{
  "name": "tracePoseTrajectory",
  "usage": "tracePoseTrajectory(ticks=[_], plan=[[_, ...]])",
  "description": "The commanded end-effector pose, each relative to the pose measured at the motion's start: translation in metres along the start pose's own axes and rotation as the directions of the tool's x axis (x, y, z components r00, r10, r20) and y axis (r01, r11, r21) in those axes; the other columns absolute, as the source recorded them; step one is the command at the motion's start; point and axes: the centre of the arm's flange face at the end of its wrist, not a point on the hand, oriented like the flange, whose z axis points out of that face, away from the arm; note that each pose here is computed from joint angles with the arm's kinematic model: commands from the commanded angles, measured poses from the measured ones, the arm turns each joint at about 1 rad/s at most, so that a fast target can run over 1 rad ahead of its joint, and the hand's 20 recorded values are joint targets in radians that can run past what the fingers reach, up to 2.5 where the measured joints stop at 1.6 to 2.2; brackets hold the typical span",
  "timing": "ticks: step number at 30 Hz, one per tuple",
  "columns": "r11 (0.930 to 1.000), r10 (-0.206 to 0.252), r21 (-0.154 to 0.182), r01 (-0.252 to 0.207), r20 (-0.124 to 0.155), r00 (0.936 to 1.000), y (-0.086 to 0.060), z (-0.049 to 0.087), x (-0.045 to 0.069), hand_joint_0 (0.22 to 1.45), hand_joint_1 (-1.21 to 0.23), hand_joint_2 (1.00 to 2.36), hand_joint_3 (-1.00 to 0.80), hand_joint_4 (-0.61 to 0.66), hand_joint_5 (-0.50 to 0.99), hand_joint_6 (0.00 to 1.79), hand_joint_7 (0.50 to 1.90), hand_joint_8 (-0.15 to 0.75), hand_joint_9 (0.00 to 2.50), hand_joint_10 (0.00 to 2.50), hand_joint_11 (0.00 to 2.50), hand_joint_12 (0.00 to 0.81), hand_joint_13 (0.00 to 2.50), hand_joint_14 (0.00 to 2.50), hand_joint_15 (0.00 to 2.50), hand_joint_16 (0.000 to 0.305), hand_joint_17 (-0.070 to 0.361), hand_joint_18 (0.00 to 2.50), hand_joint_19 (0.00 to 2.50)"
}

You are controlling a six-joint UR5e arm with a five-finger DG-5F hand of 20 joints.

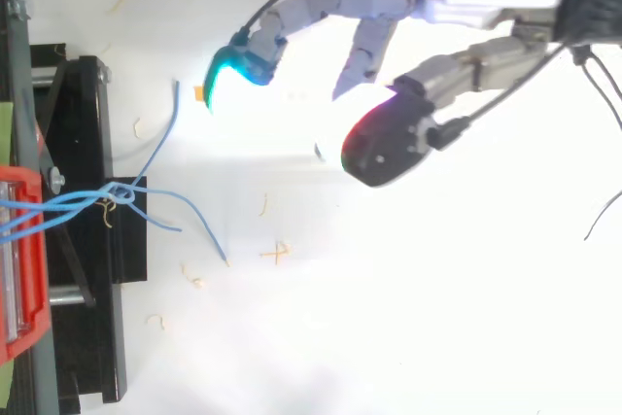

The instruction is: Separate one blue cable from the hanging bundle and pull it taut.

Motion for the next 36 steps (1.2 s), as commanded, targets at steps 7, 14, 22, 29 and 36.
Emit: tracePoseTrajectory(ticks=[7,14,22,29,36], plan=[[0.9934,0.072,-0.087,-0.075,-0.044,0.9965,-0.013,0.039,0.000,0.31,-0.34,1.00,-0.50,0.19,-0.18,0.50,0.62,0.353,1.15,0.00,0.05,0.429,1.11,0.01,0.18,0.064,0.143,1.16,0.00],[0.9885,0.077,-0.127,-0.083,-0.048,0.9958,-0.035,0.089,0.005,0.31,-0.34,1.00,-0.50,0.20,-0.18,0.50,0.62,0.358,1.15,0.00,0.06,0.429,1.11,0.01,0.17,0.064,0.143,1.14,0.00],[0.9845,0.088,-0.146,-0.097,-0.067,0.9938,-0.043,0.111,0.014,0.32,-0.33,1.00,-0.50,0.20,-0.18,0.50,0.63,0.350,1.15,0.00,0.05,0.427,1.11,0.01,0.18,0.063,0.143,1.11,0.00],[0.9848,0.099,-0.136,-0.107,-0.065,0.9929,-0.045,0.110,0.020,0.32,-0.34,1.00,-0.50,0.21,-0.16,0.50,0.66,0.356,1.15,0.00,0.07,0.426,1.10,0.01,0.20,0.065,0.146,1.08,0.00],[0.9778,0.162,-0.126,-0.167,-0.050,0.9855,-0.041,0.113,0.029,0.32,-0.34,1.00,-0.50,0.24,-0.14,0.50,0.71,0.350,1.10,0.00,0.07,0.419,1.06,0.01,0.22,0.067,0.151,1.01,0.00]])
